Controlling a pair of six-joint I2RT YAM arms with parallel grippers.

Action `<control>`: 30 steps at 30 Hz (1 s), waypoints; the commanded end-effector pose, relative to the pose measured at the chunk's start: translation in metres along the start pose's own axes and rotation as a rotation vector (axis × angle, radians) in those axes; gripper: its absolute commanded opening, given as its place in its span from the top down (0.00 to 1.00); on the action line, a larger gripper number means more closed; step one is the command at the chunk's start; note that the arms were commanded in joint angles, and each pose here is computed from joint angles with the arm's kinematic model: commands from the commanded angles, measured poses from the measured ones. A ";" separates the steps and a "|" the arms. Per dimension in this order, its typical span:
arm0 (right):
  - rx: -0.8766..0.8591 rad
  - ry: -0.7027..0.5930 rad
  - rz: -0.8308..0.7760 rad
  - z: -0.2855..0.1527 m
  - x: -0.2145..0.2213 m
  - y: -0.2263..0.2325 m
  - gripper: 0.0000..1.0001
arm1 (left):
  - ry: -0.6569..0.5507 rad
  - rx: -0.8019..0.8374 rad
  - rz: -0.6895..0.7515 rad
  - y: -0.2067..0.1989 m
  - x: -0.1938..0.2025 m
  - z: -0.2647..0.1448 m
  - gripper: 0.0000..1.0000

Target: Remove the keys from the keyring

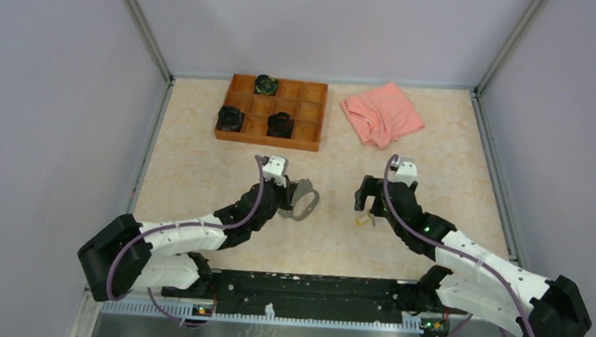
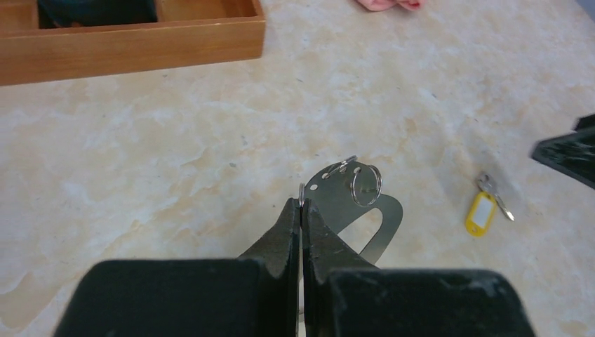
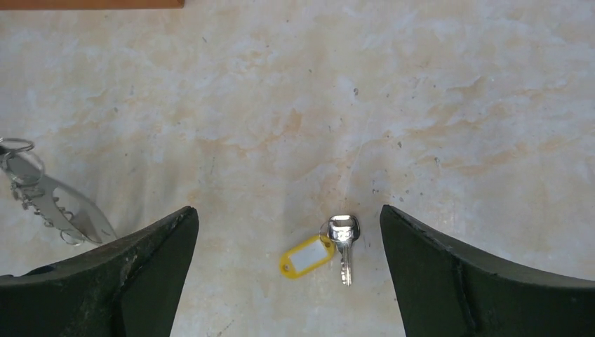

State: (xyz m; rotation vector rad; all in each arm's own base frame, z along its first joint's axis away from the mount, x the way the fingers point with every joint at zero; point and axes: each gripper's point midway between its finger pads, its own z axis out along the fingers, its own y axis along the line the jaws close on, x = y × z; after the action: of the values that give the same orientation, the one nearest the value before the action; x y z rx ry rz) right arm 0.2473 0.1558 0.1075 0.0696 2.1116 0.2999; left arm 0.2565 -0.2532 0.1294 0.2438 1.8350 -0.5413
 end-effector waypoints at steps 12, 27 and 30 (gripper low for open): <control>-0.041 -0.205 0.045 -0.057 -0.085 0.002 0.01 | 0.093 -0.049 -0.029 0.023 0.024 0.017 0.76; -0.042 -0.279 0.031 -0.085 -0.117 -0.003 0.01 | 0.066 0.077 0.069 -0.007 -0.049 -0.011 0.01; -0.060 -0.300 0.036 -0.092 -0.125 -0.002 0.01 | 0.084 0.082 0.054 -0.011 -0.063 -0.022 0.01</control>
State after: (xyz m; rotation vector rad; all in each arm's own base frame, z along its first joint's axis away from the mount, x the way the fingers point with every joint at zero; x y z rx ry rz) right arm 0.2350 0.1243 0.2220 0.0838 1.8864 0.3388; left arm 0.2625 -0.2498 0.1708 0.3380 1.8744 -0.5633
